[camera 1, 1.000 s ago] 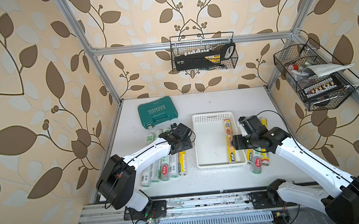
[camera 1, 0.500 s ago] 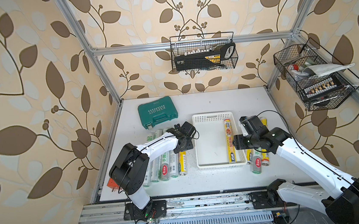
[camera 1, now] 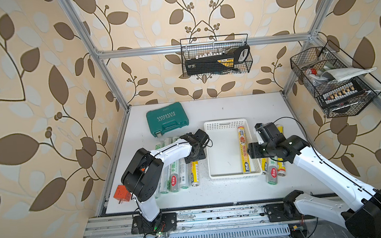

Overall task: Put the plastic wrap into the basket
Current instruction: Pick up the plastic wrap from the center of the board.

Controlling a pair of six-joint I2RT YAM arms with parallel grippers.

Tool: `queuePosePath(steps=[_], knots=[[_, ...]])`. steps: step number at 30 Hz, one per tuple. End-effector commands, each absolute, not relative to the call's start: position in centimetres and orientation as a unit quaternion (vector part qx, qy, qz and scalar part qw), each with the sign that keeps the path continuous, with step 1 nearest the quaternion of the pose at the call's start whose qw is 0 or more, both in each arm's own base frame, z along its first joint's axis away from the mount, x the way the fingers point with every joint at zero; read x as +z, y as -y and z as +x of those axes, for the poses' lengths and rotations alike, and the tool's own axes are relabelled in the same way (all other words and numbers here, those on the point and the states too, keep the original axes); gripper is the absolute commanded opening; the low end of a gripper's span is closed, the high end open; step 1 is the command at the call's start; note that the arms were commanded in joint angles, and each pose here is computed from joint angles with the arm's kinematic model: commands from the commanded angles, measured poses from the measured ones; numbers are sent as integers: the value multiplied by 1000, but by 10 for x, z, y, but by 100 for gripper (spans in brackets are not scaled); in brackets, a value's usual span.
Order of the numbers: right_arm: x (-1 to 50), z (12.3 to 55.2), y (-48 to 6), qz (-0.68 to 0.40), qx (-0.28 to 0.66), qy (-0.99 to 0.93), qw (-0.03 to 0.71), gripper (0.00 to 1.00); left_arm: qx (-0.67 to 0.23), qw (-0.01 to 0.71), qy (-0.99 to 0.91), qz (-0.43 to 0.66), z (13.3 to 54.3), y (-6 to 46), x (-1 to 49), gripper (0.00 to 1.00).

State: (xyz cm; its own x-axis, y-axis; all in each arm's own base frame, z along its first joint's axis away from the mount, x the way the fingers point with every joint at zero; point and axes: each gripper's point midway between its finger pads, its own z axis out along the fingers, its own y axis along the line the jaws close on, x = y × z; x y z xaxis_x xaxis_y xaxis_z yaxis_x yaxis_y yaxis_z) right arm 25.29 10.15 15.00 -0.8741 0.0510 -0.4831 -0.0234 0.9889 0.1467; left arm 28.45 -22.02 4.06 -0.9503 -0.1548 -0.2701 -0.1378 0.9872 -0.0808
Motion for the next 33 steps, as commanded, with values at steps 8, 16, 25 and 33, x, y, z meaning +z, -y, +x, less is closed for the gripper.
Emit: queuePosePath(steps=[8,16,25,33], knots=[[131,250,-91,16,47,-970,238,70,-41,125,-989,-63,283,230,38,62],[122,251,-82,31,39,-970,237,70,-30,120,-990,-61,282,227,32,62],[114,251,-78,44,40,-972,225,70,-35,109,-992,-58,283,233,26,53],[111,251,-78,47,40,-973,222,70,-38,121,-990,-56,283,231,37,44]])
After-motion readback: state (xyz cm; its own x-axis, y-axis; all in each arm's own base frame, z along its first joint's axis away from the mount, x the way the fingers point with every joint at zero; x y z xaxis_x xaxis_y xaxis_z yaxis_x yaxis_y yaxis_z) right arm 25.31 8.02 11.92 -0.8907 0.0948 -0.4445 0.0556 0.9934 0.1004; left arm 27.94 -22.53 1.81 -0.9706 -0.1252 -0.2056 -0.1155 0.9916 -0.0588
